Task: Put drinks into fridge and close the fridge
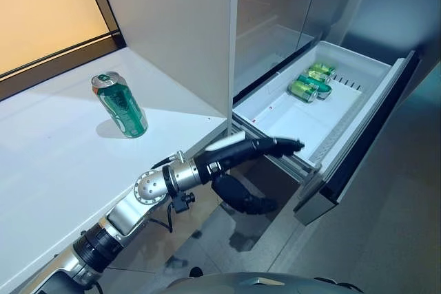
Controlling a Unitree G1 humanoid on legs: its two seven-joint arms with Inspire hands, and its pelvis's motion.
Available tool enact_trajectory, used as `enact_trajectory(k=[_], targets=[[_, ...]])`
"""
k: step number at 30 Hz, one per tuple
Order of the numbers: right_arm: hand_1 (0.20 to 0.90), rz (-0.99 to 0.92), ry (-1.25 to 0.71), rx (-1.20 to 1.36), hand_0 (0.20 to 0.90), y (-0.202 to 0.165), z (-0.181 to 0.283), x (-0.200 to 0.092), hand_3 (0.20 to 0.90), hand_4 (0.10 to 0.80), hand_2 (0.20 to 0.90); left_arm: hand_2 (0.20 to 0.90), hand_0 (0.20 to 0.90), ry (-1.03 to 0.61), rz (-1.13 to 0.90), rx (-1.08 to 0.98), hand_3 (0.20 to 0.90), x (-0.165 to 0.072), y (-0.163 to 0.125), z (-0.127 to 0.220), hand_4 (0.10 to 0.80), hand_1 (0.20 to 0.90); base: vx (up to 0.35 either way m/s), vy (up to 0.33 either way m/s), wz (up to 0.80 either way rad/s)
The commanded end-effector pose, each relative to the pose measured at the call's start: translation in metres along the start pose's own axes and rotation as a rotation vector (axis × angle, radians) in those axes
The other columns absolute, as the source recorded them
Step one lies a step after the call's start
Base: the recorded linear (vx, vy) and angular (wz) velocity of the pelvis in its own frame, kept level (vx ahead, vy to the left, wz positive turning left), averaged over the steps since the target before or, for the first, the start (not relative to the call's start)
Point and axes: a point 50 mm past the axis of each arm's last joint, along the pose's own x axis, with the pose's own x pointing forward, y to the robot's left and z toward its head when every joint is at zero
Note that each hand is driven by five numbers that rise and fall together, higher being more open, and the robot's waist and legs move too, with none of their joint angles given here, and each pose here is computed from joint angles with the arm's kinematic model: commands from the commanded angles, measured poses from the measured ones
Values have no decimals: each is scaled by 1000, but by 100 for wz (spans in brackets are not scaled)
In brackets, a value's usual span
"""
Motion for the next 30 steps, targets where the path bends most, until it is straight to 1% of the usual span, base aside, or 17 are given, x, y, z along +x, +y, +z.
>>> enact_trajectory(k=[1,4,8,9,11,14,20,23,25,30], targets=[[900,76,-78,60,900,19,19,2,900,800,900,900,900,-367,146,132,900,14,34,67,800,900,5,-13,3],[900,77,-72,73,900,20,15,2,900,800,900,900,900,-423,251,184,900,6,46,79,800,900,3,-5,1],[900,81,-62,88,900,23,9,3,900,800,900,900,900,-470,459,301,900,-7,64,92,800,900,16,-6,1],[900,81,-61,89,900,24,8,3,900,800,900,900,900,-478,486,317,900,-9,66,94,800,900,0,0,0],[900,82,-58,96,900,24,6,3,900,800,900,900,900,-505,607,375,900,-19,75,101,800,900,38,-10,4],[900,83,-55,100,900,26,4,3,900,800,900,900,900,-532,718,439,900,-29,83,108,800,900,42,-2,2],[900,83,-45,93,900,28,-2,3,900,800,900,900,900,-602,879,557,900,-45,94,129,800,900,18,1,1],[900,84,-42,93,900,28,-3,3,900,800,900,900,900,-550,1022,651,900,-55,103,129,800,900,10,0,0],[900,84,-40,95,900,28,-4,3,900,800,900,900,900,-462,1137,723,900,-66,113,124,800,900,0,0,0],[900,80,-37,100,900,27,-4,3,900,800,900,900,900,-334,1292,727,900,-87,125,109,800,900,0,0,0]])
